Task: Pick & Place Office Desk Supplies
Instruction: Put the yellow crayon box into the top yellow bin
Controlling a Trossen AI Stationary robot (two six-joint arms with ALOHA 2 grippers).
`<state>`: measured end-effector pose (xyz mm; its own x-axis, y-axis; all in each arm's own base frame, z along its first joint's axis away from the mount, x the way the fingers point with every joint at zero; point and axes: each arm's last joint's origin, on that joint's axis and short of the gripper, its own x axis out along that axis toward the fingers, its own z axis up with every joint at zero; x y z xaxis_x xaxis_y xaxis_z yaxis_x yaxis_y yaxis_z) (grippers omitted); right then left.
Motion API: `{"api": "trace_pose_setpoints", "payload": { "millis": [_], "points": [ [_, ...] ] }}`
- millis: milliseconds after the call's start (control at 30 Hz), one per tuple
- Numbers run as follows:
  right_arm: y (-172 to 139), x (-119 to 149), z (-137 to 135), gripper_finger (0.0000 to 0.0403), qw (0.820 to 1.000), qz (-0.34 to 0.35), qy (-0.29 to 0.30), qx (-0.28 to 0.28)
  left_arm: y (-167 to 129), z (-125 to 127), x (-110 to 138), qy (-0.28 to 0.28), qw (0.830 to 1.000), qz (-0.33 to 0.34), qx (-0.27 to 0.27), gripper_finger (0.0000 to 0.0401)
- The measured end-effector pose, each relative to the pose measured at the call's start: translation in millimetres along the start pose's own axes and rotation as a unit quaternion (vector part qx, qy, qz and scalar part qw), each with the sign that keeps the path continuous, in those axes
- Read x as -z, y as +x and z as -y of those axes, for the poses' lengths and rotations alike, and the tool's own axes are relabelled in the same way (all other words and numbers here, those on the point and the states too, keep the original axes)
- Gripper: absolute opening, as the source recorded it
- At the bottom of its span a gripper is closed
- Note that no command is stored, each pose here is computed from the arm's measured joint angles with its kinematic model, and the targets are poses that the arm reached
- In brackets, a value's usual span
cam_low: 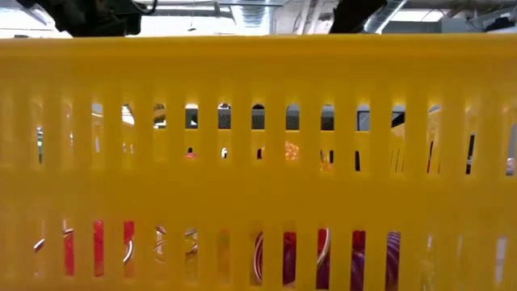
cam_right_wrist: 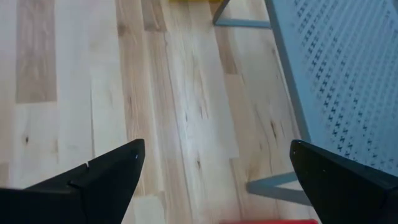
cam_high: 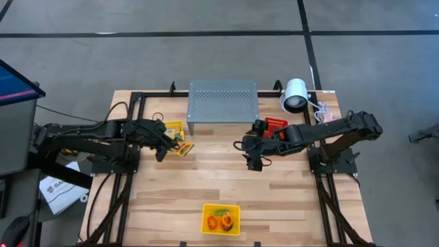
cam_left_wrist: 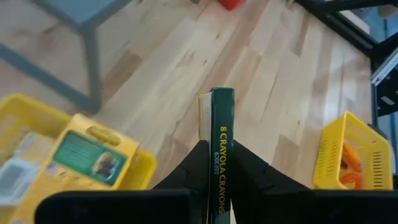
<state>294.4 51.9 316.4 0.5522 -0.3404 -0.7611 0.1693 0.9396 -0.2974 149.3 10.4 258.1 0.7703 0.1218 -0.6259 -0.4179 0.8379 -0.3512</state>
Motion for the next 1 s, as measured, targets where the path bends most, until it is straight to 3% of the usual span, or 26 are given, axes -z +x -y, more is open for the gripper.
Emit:
{"api": "trace_pose_setpoints", "payload": {
  "millis": [200,433,633,767,1000],
  "points": [
    [0.9,4.9,-7.5,0.0398,1.0,-0.006,-0.001,-0.005,-12.6,-4.6,-0.4,0.002,0.999,0.003,-0.053,0.0045],
    [-2.8,4.7,-15.0,0.0396,1.0,0.005,-0.008,-0.014,-18.4,-6.1,-9.3,0.036,0.99,0.02,-0.132,0.0028],
    [-2.7,4.7,-14.8,0.0396,1.0,0.004,0.001,-0.014,2.4,-8.6,-5.4,0.065,0.978,-0.037,-0.193,0.0046],
    [-2.7,4.6,-14.7,0.0397,1.0,0.005,0.001,-0.013,20.7,-10.5,-2.4,0.084,0.963,-0.077,-0.243,0.0035],
    [-2.8,4.5,-14.7,0.0395,1.0,0.005,0.005,-0.013,37.1,-13.1,-1.6,0.106,0.942,-0.085,-0.308,0.0041]
  ]
}}
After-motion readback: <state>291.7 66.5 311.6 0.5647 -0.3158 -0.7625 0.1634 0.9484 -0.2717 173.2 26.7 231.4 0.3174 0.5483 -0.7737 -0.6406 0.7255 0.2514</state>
